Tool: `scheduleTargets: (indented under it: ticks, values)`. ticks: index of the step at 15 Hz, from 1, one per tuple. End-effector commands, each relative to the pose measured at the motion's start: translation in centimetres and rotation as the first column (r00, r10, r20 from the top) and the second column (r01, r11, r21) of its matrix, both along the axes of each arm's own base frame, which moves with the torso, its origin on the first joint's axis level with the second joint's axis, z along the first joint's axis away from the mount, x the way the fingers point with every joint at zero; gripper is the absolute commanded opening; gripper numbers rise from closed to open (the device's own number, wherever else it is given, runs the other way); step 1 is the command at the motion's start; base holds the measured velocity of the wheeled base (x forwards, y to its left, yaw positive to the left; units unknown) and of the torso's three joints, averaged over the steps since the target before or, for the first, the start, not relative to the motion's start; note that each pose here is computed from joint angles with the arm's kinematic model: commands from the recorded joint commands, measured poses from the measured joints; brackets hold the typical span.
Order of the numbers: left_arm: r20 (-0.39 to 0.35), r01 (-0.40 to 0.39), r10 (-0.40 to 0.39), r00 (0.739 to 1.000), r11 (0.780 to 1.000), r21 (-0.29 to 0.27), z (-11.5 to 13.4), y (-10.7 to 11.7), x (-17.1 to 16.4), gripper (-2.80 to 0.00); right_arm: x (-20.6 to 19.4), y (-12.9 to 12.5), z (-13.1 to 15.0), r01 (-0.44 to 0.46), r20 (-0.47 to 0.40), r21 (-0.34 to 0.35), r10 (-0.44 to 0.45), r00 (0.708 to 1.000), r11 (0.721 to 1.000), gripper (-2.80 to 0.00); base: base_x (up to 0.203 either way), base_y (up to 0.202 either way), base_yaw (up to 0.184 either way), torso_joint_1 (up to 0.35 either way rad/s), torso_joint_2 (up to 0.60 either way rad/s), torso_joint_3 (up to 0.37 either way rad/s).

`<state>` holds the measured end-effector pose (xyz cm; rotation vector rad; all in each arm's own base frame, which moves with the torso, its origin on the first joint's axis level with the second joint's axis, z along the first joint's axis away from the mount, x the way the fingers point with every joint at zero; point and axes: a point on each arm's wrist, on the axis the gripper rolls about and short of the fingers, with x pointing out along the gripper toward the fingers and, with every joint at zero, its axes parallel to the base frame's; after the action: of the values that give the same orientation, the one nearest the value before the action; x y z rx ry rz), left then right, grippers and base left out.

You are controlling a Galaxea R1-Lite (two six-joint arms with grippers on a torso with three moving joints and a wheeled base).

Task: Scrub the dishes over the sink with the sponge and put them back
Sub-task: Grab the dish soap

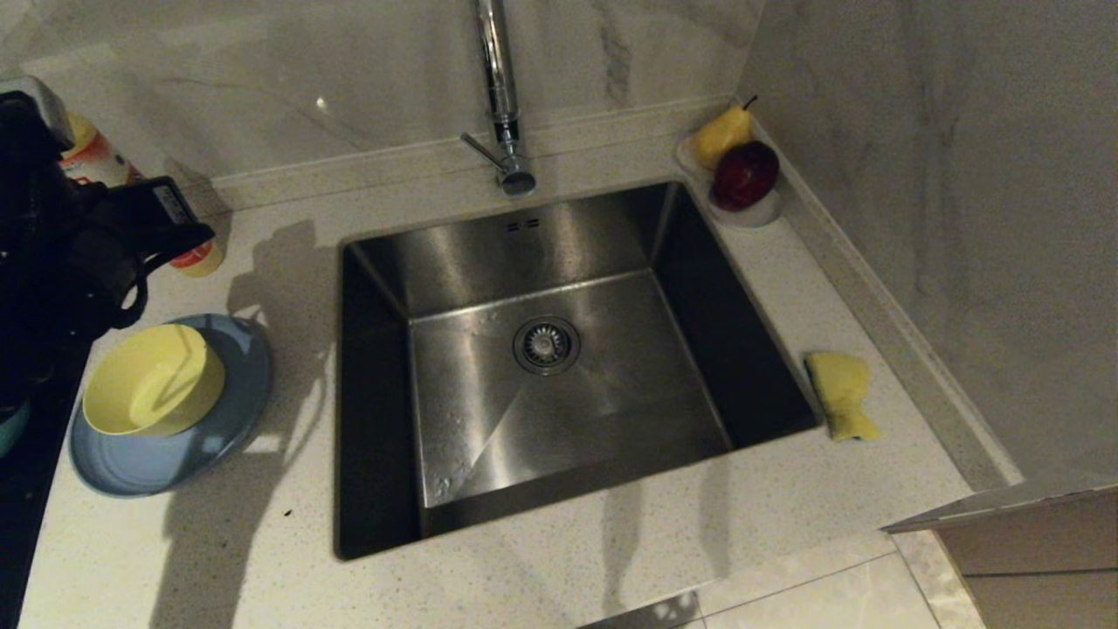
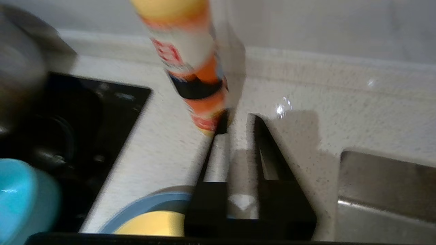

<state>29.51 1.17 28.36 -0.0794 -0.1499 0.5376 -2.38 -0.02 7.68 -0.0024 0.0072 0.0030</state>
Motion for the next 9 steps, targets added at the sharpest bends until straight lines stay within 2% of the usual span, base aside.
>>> scheduleTargets:
  ticks: [1,4,7,9]
  values:
    - [-0.018,0.0,0.0,1.0,1.0,-0.028,-1.7,0.0,2.6,0.0,0.0,0.0,0.0,0.0,0.001,-0.001,0.0,1.0,1.0,-2.8,0.0,0.0,0.0,0.0,0.0,0.0]
    - [-0.01,0.015,-0.015,1.0,0.999,-0.033,-2.5,-0.5,3.6,0.0,0.0,0.0,0.0,0.0,0.001,-0.001,0.0,1.0,1.0,-2.8,0.0,0.0,0.0,0.0,0.0,0.0]
    - [0.061,0.003,-0.001,0.998,0.999,-0.036,-2.7,-0.4,4.2,0.0,0.0,0.0,0.0,0.0,0.001,-0.001,0.0,1.0,1.0,-2.8,0.0,0.0,0.0,0.0,0.0,0.0]
    - [0.111,-0.084,0.093,0.989,0.993,-0.087,-2.7,0.1,4.1,0.0,0.0,0.0,0.0,0.0,0.001,-0.001,0.0,1.0,1.0,-2.8,0.0,0.0,0.0,0.0,0.0,0.0]
